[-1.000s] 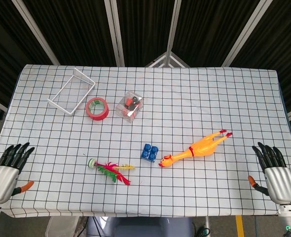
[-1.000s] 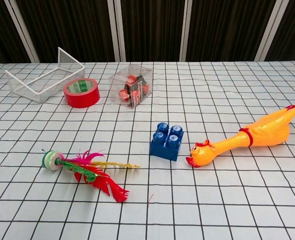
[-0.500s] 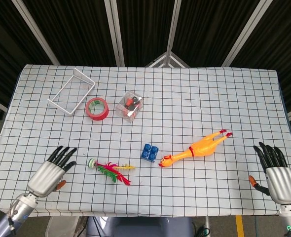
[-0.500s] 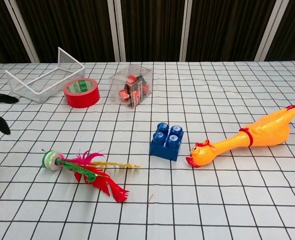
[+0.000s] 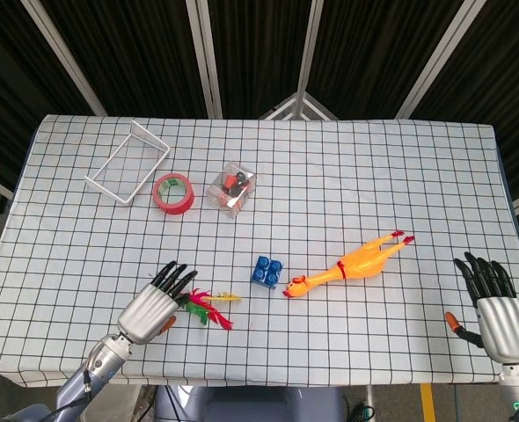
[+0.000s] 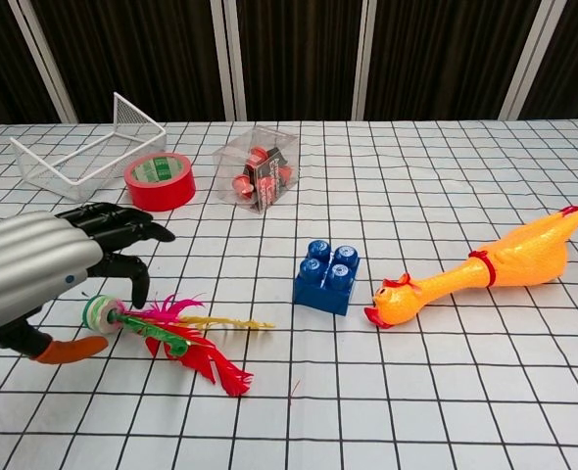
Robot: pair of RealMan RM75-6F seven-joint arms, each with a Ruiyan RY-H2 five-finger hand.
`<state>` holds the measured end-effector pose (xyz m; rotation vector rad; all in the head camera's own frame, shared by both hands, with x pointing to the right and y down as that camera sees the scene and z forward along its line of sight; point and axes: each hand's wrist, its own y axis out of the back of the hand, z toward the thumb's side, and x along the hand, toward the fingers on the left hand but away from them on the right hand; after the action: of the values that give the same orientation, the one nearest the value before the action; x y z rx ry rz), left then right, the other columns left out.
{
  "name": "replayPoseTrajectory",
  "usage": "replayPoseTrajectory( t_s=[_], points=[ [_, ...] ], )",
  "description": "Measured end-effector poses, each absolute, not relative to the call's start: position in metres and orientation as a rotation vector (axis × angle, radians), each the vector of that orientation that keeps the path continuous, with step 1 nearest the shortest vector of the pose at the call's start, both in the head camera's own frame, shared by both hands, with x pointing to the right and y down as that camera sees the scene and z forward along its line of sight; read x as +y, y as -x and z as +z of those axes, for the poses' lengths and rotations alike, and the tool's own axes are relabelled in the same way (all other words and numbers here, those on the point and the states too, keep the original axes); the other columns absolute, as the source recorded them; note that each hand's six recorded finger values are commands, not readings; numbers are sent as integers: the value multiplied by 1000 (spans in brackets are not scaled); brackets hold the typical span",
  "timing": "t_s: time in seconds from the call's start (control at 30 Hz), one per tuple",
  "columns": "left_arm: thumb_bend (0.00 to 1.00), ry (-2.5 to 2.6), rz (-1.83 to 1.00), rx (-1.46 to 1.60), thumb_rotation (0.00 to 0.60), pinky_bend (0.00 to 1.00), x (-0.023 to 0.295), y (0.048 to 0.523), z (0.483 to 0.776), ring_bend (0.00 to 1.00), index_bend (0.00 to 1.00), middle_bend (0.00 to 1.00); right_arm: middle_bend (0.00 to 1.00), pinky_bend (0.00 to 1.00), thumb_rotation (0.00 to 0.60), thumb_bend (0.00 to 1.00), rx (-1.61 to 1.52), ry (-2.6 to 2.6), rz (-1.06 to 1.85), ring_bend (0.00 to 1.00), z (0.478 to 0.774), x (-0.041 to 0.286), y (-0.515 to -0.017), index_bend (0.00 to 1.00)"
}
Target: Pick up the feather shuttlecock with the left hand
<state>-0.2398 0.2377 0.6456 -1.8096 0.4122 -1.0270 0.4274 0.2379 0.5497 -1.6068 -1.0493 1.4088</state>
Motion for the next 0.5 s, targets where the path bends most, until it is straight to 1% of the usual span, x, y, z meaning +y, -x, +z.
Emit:
replayPoseTrajectory(
  t_s=[0.5],
  points=[
    [448, 1881, -1028, 412, 600, 0, 248, 209, 664, 0, 481, 108, 0, 0, 600, 339, -1057, 1618, 1410, 0, 550, 238, -427, 0]
  ],
)
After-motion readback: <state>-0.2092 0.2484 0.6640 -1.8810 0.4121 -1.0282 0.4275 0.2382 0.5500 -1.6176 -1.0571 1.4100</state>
